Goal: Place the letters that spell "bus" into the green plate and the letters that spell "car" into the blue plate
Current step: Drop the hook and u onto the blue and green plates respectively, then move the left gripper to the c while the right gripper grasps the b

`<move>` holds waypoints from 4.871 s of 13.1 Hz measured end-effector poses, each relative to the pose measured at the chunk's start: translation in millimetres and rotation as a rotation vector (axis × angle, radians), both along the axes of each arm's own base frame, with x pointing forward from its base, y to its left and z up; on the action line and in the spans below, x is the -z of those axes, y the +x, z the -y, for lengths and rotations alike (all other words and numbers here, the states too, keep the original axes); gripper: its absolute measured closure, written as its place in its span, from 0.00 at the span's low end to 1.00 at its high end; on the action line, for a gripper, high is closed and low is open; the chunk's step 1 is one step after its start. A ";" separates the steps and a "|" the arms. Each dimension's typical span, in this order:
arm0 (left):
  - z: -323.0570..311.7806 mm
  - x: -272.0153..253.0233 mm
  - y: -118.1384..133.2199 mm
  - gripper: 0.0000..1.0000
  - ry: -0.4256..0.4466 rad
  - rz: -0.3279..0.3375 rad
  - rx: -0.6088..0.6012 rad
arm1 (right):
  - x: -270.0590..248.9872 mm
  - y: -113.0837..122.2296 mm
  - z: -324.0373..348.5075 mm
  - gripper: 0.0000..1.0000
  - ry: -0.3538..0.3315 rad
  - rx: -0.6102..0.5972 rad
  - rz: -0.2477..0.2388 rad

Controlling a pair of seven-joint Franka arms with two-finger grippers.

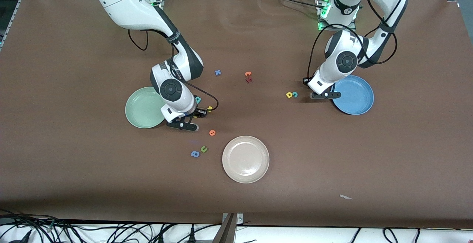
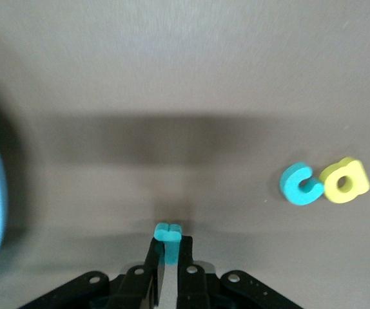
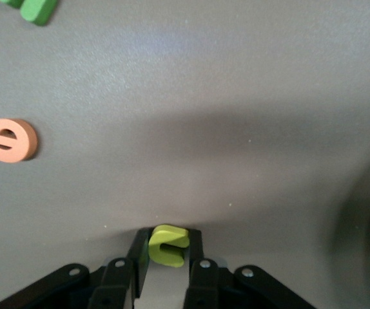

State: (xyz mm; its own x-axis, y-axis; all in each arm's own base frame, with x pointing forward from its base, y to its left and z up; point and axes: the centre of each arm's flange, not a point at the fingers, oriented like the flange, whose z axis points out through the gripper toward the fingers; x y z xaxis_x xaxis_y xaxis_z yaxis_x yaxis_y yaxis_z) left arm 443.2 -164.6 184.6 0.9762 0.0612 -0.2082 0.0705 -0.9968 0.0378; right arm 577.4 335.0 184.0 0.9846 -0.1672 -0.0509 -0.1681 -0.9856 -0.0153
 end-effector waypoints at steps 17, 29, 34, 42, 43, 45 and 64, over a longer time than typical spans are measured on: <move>-168.1 -7.2 57.4 0.88 0.008 -0.170 0.093 | -38.7 6.5 162.4 0.71 -0.152 -0.112 -0.147; -34.5 -96.0 90.5 0.00 0.049 -0.112 0.069 | -118.7 26.5 145.5 0.00 -0.131 -0.117 -0.136; 35.3 -85.8 63.7 0.00 -0.007 -0.004 0.097 | -142.9 12.6 78.1 0.00 -0.003 -0.050 -0.183; 59.1 -30.6 28.7 0.04 -0.011 0.059 0.257 | -113.1 -16.9 20.6 0.00 -0.045 0.085 -0.206; 61.1 -23.8 26.2 0.04 -0.008 0.053 0.281 | -104.8 -18.6 20.2 0.00 -0.052 0.095 -0.200; 65.1 -12.2 21.9 0.07 -0.015 0.039 0.305 | -88.0 -22.8 21.9 0.06 -0.056 0.109 -0.186; 89.1 3.1 40.7 0.34 -0.070 0.074 0.338 | 8.0 -81.8 -0.7 0.34 -0.026 0.385 -0.021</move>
